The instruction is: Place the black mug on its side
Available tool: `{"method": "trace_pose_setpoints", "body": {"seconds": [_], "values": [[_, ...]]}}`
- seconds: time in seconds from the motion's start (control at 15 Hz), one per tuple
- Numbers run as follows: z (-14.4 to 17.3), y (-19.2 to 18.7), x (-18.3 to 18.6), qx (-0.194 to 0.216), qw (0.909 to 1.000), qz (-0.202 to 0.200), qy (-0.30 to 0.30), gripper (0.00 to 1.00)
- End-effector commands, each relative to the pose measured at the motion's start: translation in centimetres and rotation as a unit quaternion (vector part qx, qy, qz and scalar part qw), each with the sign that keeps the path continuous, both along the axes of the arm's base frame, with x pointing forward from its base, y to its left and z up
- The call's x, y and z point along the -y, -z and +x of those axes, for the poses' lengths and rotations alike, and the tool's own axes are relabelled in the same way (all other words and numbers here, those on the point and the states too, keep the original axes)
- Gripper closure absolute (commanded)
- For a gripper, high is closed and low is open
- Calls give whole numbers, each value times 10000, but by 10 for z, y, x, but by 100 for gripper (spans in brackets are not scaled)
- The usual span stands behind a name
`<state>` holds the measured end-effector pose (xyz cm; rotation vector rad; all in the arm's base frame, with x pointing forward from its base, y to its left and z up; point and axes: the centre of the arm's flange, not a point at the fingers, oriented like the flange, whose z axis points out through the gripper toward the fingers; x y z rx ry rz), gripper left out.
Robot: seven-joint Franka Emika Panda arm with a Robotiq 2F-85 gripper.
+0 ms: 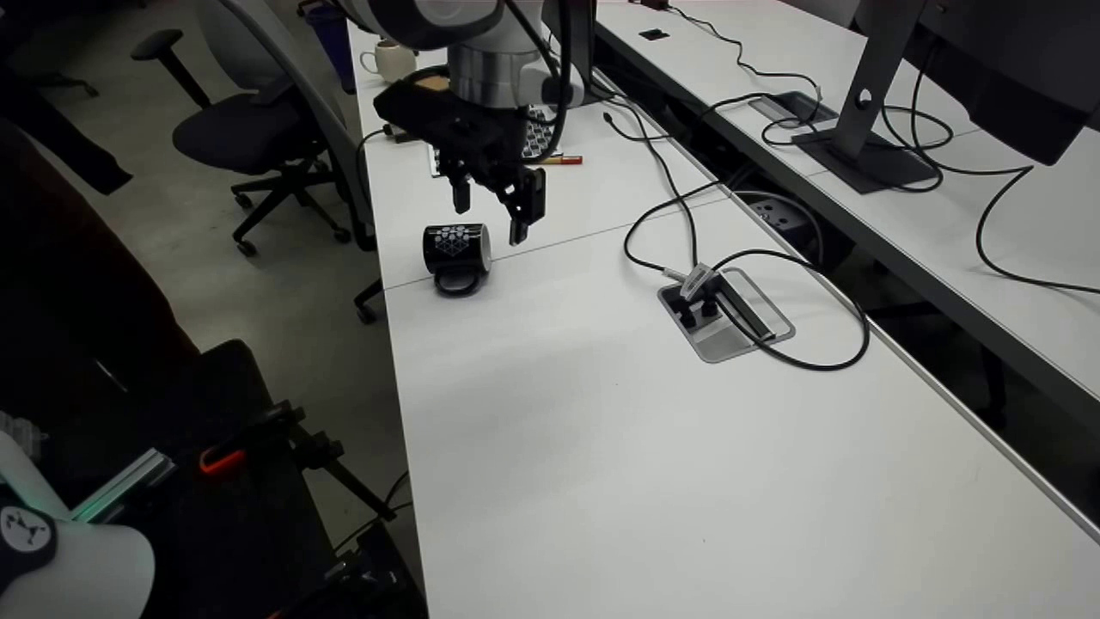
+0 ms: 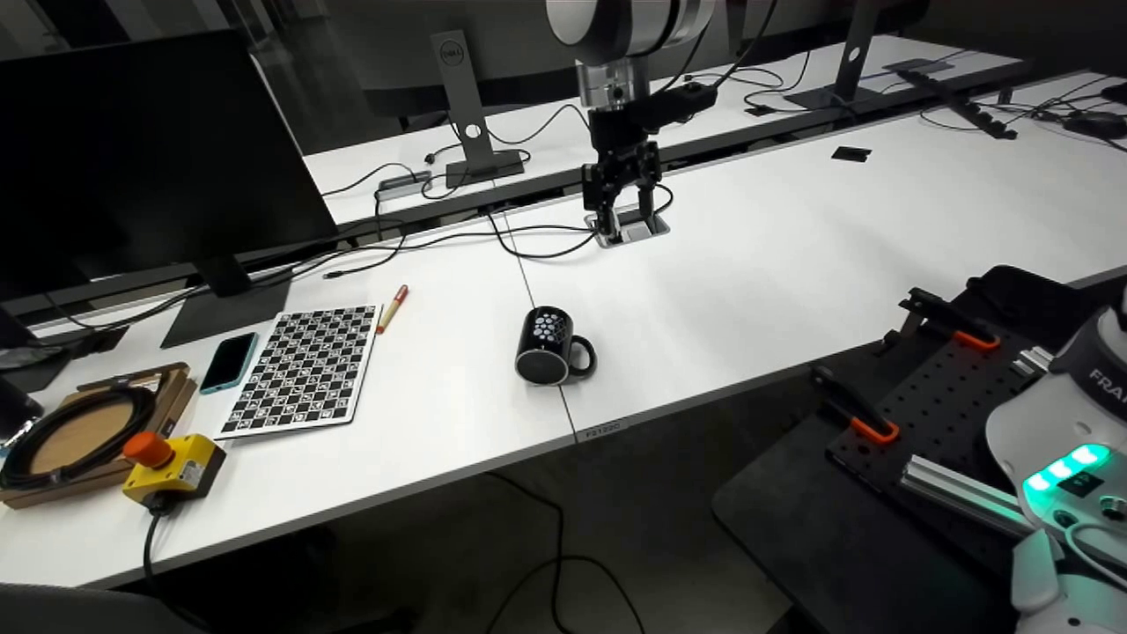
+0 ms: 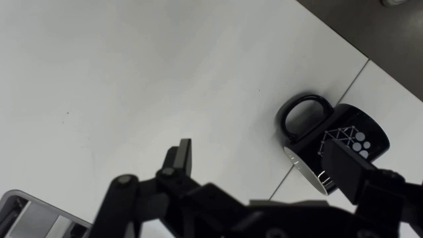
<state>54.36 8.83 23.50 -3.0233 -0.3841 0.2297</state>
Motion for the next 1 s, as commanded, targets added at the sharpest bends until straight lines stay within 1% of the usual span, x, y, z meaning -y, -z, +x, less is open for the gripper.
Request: {"method": "trace_pose_setpoints", "body": {"seconds": [0.0,0.33,0.73,0.8,0.87,0.93], "values": [[-30,-14,21,162,9995,-168,235,0],[-38,-20,37,241,9982,-258,482,0],[-42,-21,36,216,9981,-304,489,0],[-42,-21,35,209,9982,-277,486,0],[-32,-16,35,121,9987,-213,452,0],[-33,-15,35,119,9987,-213,451,0]]}}
